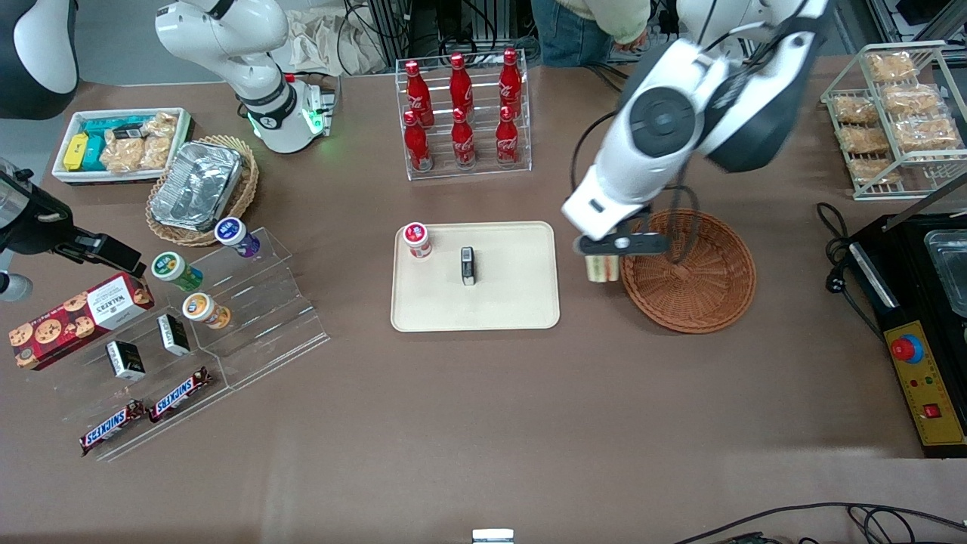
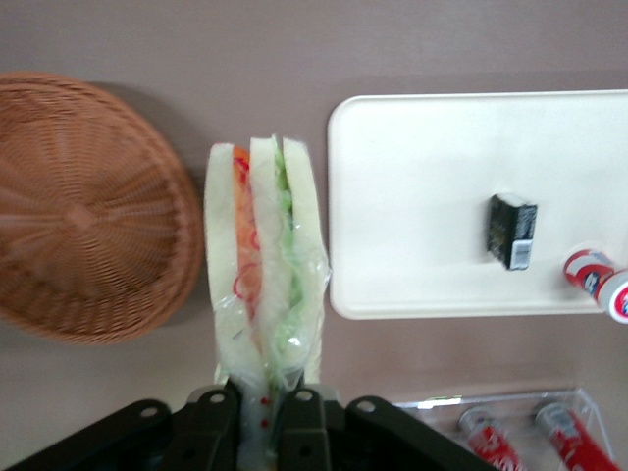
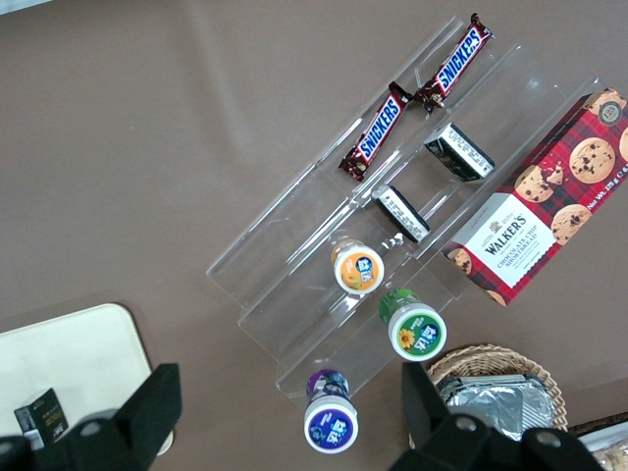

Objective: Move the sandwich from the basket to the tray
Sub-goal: 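Carry the held sandwich over the white tray, then lower the sandwich onto the tray beside the black box and open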

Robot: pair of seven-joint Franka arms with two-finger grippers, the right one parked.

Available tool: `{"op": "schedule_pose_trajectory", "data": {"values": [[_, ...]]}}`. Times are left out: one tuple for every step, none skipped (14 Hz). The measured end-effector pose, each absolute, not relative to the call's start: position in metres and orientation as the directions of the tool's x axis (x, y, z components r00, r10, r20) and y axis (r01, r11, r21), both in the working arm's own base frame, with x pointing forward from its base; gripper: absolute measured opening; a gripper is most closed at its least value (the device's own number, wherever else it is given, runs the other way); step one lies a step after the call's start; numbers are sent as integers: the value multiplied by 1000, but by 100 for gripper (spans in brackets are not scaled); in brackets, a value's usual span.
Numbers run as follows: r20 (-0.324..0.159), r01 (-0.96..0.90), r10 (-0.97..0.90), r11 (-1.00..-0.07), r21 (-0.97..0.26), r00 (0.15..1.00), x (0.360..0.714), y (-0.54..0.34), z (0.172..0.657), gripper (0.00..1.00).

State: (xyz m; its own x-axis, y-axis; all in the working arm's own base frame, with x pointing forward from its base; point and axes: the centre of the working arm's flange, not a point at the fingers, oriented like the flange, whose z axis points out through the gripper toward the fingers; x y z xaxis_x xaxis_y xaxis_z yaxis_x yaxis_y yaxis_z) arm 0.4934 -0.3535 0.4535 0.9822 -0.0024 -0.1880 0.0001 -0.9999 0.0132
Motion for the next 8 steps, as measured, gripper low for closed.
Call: {"op": "schedule_pose_trajectory", "data": {"values": [[-189, 15, 9, -1000, 27, 982, 492, -365, 431, 15], [-190, 22, 15, -999, 34, 982, 489, -376, 408, 15], [-197, 23, 16, -999, 34, 980, 486, -387, 386, 15], [-211, 20, 13, -999, 30, 977, 482, -396, 365, 15], [-219, 17, 10, -999, 29, 976, 479, -405, 348, 15], [-223, 16, 8, -999, 32, 975, 478, -411, 331, 15], [-226, 13, 5, -999, 35, 974, 477, -416, 317, 15], [-226, 12, 2, -999, 40, 974, 475, -420, 304, 15]]}}
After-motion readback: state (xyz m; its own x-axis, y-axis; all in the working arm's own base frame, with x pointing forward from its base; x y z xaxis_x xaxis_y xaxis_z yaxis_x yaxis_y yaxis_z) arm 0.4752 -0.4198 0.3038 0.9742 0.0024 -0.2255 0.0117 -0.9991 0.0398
